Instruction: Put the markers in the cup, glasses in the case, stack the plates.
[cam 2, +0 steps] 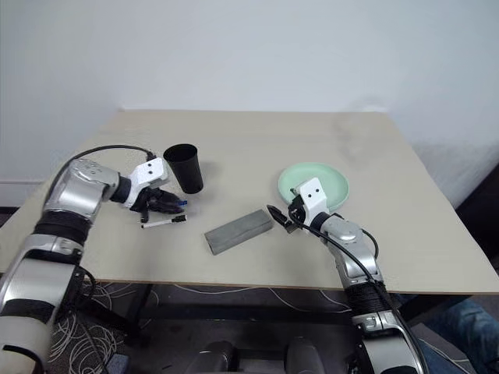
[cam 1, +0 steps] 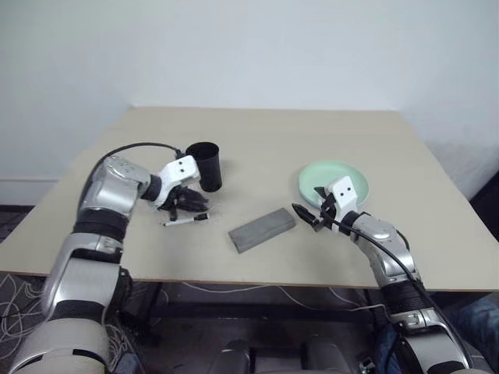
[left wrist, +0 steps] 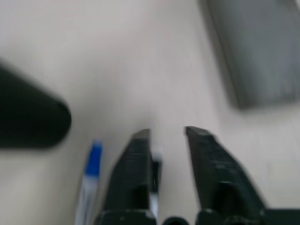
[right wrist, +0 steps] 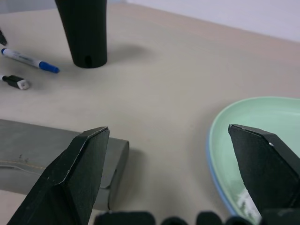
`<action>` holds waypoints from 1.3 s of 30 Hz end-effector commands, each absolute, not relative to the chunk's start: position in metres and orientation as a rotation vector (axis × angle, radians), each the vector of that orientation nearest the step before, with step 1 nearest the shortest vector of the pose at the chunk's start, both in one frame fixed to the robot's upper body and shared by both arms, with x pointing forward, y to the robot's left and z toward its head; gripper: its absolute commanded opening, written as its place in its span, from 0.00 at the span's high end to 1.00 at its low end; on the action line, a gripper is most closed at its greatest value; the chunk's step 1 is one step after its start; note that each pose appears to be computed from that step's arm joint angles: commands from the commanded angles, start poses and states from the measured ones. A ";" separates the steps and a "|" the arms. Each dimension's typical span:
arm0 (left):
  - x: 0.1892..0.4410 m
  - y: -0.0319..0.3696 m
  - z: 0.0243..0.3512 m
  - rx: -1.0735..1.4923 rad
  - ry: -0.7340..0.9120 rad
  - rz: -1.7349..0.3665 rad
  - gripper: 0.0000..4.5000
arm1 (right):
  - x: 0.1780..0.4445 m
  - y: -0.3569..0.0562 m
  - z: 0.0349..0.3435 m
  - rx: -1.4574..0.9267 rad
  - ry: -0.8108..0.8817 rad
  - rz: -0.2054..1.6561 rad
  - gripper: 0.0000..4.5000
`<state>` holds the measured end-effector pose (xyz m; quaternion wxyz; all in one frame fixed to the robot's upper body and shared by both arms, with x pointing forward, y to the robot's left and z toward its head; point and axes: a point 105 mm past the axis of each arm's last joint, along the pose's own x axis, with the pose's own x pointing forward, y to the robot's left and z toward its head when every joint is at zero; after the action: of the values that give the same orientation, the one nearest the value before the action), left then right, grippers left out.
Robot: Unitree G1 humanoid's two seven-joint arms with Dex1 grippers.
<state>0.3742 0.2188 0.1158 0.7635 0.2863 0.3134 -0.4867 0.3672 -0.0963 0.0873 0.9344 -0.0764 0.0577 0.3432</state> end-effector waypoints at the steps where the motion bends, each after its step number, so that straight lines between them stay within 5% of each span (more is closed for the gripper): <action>1: 0.374 0.229 0.118 0.683 0.747 -1.036 0.42 | 0.373 -0.089 0.108 -0.166 0.043 0.725 0.02; 4: 0.374 0.239 0.116 0.706 0.809 -1.009 0.20 | 0.374 -0.086 0.107 -0.164 0.045 0.736 0.02; 28: 0.389 0.242 0.083 0.886 0.969 -0.909 0.20 | 0.373 -0.082 0.103 -0.150 0.051 0.738 0.02; 39: 0.389 0.242 0.078 0.924 0.984 -0.917 0.20 | 0.328 -0.065 0.123 -0.031 0.034 1.064 0.02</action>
<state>0.3851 0.2418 0.0737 0.6880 0.3979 0.4414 -0.4165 0.3347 -0.0731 0.0986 0.8777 -0.0238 0.0542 0.4755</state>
